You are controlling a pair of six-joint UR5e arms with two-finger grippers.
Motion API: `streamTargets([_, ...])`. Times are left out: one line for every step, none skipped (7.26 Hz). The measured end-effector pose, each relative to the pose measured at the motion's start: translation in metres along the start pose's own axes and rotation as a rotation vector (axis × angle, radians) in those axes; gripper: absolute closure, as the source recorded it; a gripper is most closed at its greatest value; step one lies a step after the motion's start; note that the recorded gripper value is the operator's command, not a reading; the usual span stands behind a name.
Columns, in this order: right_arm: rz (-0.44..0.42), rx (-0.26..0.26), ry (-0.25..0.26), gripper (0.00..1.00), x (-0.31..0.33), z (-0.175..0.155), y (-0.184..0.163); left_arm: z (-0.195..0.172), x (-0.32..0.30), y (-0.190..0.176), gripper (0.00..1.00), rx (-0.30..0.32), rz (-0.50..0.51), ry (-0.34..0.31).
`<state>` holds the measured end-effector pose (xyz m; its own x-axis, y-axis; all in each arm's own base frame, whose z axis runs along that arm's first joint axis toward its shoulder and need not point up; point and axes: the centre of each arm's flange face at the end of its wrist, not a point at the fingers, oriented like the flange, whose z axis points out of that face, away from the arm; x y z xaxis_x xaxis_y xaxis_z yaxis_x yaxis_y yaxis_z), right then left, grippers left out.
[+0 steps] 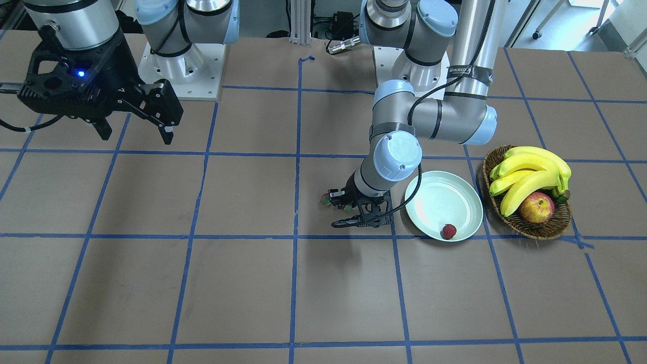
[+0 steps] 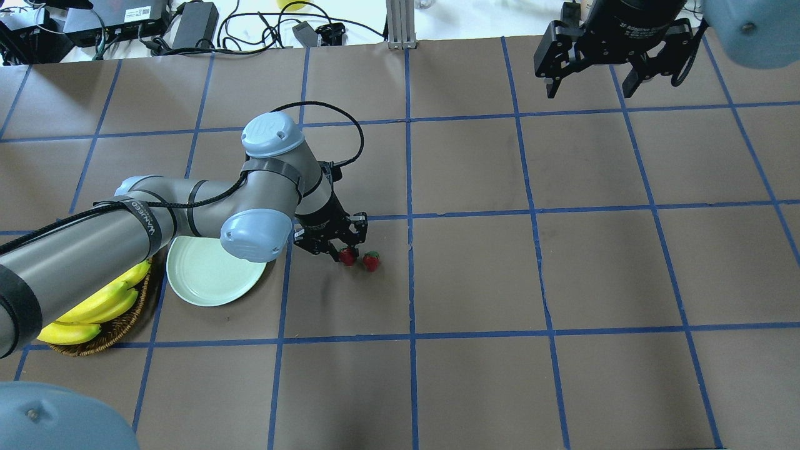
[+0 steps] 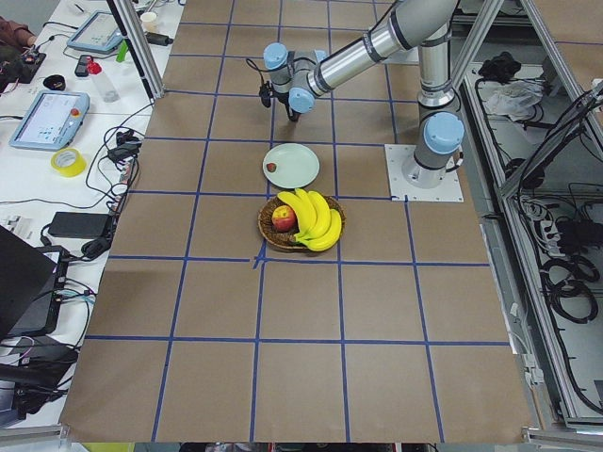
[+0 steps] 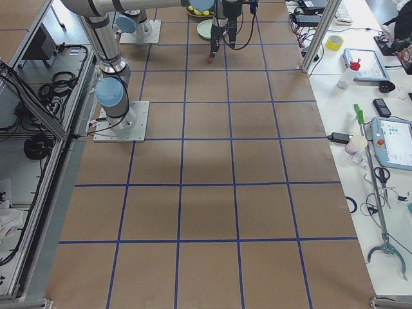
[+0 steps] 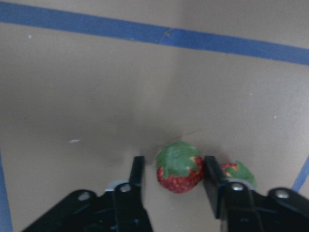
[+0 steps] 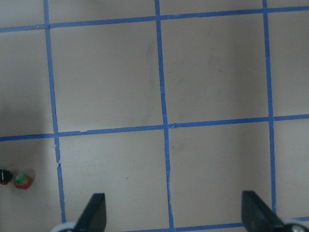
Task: Collect all strawberries into plate
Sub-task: 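Reach the left gripper back to the cluster and grasp a second strawberry, then carry the strawberry onto the plate and open the left gripper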
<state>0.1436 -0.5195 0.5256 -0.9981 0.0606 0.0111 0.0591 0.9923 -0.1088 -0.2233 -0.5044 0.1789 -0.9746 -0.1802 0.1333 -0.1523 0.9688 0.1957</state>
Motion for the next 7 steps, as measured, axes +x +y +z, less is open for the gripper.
streamTargets([0.0, -0.001, 0.0, 0.0, 0.0, 0.0, 0.0, -0.004, 0.001, -0.003, 1.0, 0.008, -0.018, 0.002])
streamTargets([0.001, -0.001, 0.0, 0.0, 0.0, 0.001, 0.0, -0.016, 0.004, -0.01, 1.0, 0.036, -0.025, 0.004])
streamTargets([0.0, -0.002, 0.0, 0.0, 0.0, 0.001, 0.0, -0.039, 0.007, -0.021, 1.0, 0.085, -0.009, -0.023])
streamTargets([0.0, -0.002, 0.0, 0.0, 0.0, 0.001, 0.0, -0.064, 0.002, -0.034, 1.0, 0.128, 0.036, -0.08])
streamTargets([0.0, -0.001, 0.0, 0.0, 0.0, 0.001, 0.0, -0.087, -0.019, -0.05, 1.0, 0.145, 0.089, -0.125])
streamTargets([0.001, -0.001, 0.0, 0.0, 0.0, 0.001, 0.0, -0.103, -0.055, -0.065, 1.0, 0.129, 0.104, -0.149])
streamTargets([0.0, 0.0, 0.0, 0.0, 0.0, 0.0, 0.0, -0.109, -0.091, -0.073, 1.0, 0.091, 0.092, -0.166])
